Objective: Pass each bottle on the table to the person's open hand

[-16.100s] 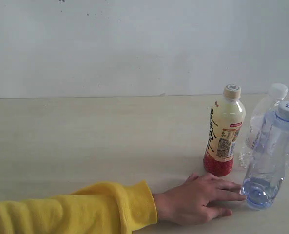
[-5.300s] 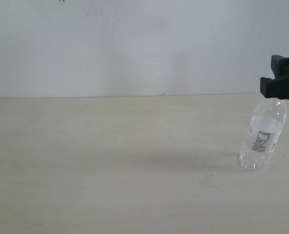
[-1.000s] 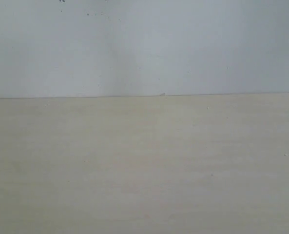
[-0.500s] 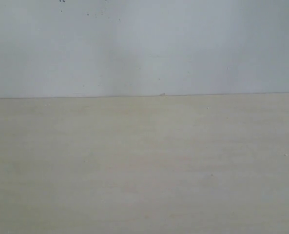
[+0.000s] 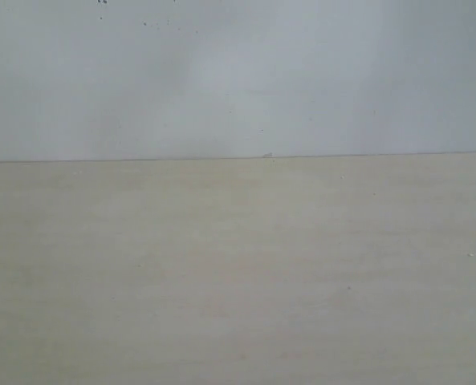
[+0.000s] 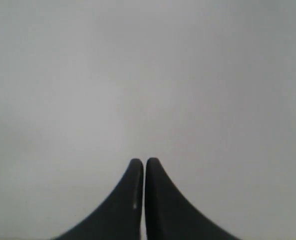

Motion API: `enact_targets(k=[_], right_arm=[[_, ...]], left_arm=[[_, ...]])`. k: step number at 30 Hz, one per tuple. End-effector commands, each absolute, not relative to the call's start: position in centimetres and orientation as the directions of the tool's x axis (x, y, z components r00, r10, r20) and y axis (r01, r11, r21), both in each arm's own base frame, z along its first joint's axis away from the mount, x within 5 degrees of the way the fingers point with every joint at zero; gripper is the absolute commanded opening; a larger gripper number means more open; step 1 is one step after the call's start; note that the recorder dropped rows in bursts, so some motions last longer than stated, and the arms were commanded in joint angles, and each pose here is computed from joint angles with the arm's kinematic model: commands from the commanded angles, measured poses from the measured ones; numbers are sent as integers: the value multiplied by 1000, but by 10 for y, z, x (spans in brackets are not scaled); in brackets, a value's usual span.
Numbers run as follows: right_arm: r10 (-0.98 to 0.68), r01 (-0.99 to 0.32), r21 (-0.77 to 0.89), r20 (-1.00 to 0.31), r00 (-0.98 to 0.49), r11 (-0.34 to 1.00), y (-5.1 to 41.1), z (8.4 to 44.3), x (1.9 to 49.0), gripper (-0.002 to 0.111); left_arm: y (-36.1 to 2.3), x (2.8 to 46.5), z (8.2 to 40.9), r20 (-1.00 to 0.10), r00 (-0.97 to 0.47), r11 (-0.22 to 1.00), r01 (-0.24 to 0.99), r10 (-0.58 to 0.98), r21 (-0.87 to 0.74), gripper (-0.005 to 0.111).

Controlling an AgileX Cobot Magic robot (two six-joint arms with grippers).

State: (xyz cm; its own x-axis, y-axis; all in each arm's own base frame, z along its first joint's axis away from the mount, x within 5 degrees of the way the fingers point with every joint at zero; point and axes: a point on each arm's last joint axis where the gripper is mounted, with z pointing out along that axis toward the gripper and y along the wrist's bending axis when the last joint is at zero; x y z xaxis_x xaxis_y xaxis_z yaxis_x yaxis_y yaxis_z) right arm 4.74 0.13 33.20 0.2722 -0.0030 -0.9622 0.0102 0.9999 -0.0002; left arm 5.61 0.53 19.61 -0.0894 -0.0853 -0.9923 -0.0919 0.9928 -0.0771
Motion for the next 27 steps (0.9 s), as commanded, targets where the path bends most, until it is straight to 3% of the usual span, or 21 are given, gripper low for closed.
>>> enact_targets(k=[1, 8, 16, 27], right_arm=[[61, 76, 75, -983, 173, 994, -3, 297, 57, 1], [120, 154, 121, -993, 13, 981, -10, 238, 67, 1], [147, 186, 132, -987, -70, 974, -12, 201, 69, 1], [138, 184, 126, -989, -56, 975, -12, 202, 69, 1]], left_arm=[[5, 56, 197, -993, -84, 993, -94, -83, -75, 4], [5, 56, 197, -993, -84, 993, -94, -83, -75, 4], [5, 56, 197, -993, -84, 993, -94, -83, -75, 4], [5, 56, 197, -993, -84, 993, -94, -83, -75, 4]])
